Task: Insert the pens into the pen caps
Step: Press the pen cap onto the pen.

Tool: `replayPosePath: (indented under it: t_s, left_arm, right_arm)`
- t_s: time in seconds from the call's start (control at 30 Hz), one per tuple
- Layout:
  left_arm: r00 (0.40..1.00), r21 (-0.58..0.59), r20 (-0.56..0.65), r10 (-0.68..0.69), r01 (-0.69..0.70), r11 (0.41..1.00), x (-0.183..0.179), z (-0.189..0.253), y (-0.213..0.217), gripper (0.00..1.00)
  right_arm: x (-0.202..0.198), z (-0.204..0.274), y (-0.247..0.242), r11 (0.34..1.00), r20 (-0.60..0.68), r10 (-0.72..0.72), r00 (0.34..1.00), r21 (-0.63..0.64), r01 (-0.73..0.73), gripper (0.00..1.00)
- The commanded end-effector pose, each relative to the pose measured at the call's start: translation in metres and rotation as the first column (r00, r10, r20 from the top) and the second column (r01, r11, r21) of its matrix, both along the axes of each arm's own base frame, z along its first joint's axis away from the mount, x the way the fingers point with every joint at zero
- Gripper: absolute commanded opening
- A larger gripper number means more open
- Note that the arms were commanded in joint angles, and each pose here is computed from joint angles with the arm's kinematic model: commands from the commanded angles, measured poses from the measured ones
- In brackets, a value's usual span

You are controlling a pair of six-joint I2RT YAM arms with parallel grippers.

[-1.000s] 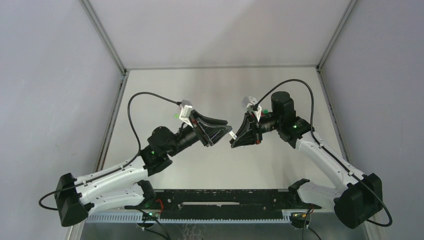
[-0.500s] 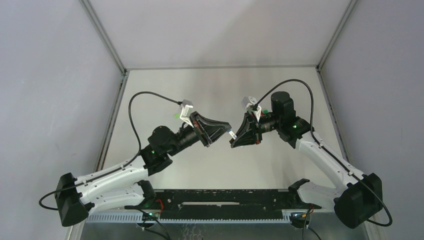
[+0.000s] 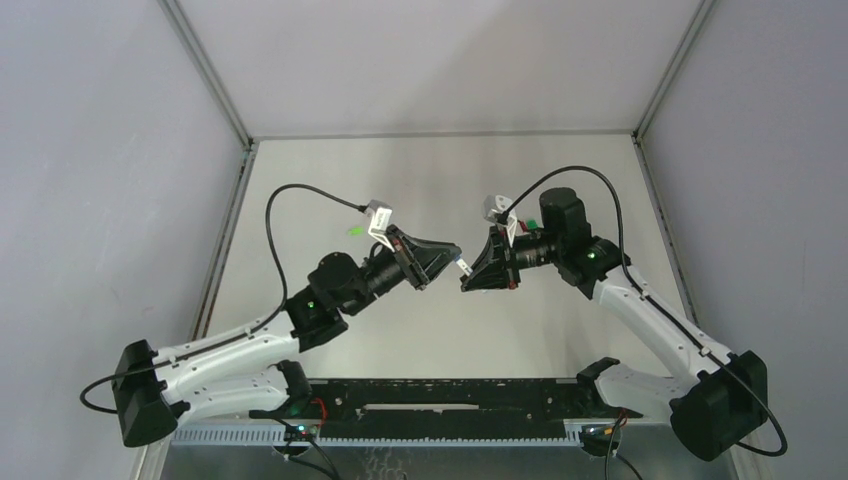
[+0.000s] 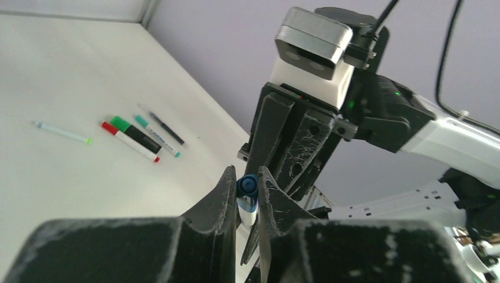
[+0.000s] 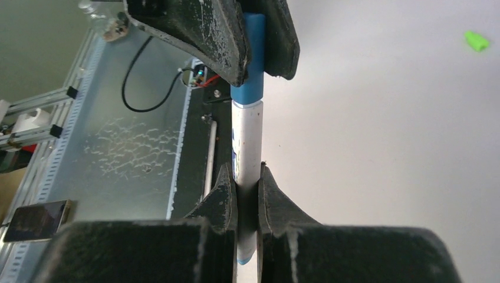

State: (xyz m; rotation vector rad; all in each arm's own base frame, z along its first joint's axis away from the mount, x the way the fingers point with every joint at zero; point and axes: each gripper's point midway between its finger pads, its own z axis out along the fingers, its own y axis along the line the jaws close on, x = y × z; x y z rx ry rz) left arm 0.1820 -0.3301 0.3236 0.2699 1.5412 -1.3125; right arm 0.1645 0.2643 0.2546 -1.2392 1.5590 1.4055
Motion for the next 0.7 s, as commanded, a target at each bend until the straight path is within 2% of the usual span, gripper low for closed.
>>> replayPosePath:
  t_s: [0.0,0.2,0.37,0.5,0.67]
  left_arm:
    - [0.997,0.069,-0.076,-0.004,0.009,0.998,-0.013,-0.017,-0.012,0.00]
    - [0.987,0.110,-0.160,-0.020,0.037,0.993,-0.032,-0.046,-0.030,0.00]
    - [0.964,0.058,-0.159,-0.213,0.224,0.973,-0.066,-0.058,-0.051,0.00]
    - [0.897,0.069,-0.213,-0.388,0.410,0.909,-0.103,-0.079,-0.050,0.00]
    - [0.809,0.132,-0.311,-0.499,0.557,0.820,-0.137,-0.116,-0.036,0.00]
  right_arm:
    - [0.030,0.018,-0.004,0.988,0.154,-0.151,0.976,-0.012,0.155,0.00]
    - [0.041,0.019,-0.007,0.973,0.192,-0.223,0.956,-0.021,0.232,0.00]
    - [0.028,0.030,-0.007,0.988,0.145,-0.153,0.978,0.032,0.149,0.00]
    - [0.016,0.042,-0.013,0.993,0.092,-0.078,0.993,0.097,0.069,0.00]
    - [0.006,0.048,-0.014,0.992,0.099,-0.022,0.995,0.126,0.010,0.00]
